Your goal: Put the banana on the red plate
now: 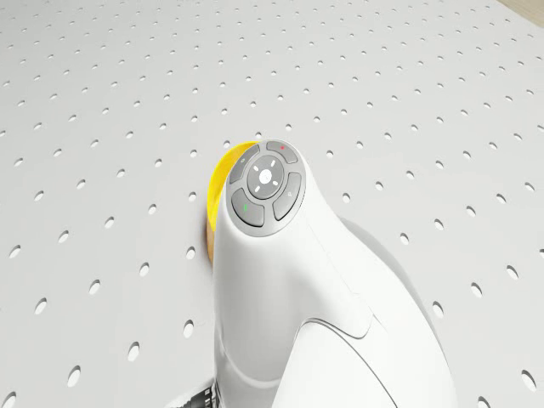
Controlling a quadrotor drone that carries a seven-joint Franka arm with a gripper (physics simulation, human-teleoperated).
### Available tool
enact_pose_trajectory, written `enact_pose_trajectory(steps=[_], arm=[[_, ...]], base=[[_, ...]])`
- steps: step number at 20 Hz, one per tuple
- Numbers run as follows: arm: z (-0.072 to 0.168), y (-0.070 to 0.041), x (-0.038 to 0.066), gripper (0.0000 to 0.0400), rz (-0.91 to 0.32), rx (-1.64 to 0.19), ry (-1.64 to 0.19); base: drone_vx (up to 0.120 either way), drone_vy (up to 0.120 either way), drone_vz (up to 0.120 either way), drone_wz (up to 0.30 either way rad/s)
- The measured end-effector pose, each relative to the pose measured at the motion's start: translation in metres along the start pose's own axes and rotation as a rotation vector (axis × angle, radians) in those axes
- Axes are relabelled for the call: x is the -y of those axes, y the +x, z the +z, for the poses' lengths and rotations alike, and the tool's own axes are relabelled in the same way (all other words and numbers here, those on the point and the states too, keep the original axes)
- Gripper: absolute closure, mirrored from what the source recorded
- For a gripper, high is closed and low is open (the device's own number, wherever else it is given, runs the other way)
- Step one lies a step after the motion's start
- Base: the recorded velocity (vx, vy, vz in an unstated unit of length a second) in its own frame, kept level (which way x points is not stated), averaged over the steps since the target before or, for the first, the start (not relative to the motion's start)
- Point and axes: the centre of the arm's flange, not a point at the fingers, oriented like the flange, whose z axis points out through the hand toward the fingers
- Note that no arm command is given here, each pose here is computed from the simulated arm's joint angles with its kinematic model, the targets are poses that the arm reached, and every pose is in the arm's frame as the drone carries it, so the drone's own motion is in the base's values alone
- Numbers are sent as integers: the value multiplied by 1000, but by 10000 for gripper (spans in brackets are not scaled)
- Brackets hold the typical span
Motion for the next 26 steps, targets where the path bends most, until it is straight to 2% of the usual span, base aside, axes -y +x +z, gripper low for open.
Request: enact_pose_trajectory(steps=[26], arm=[[0,0,0,202,-777,-6,1]], base=[[0,0,0,-300]])
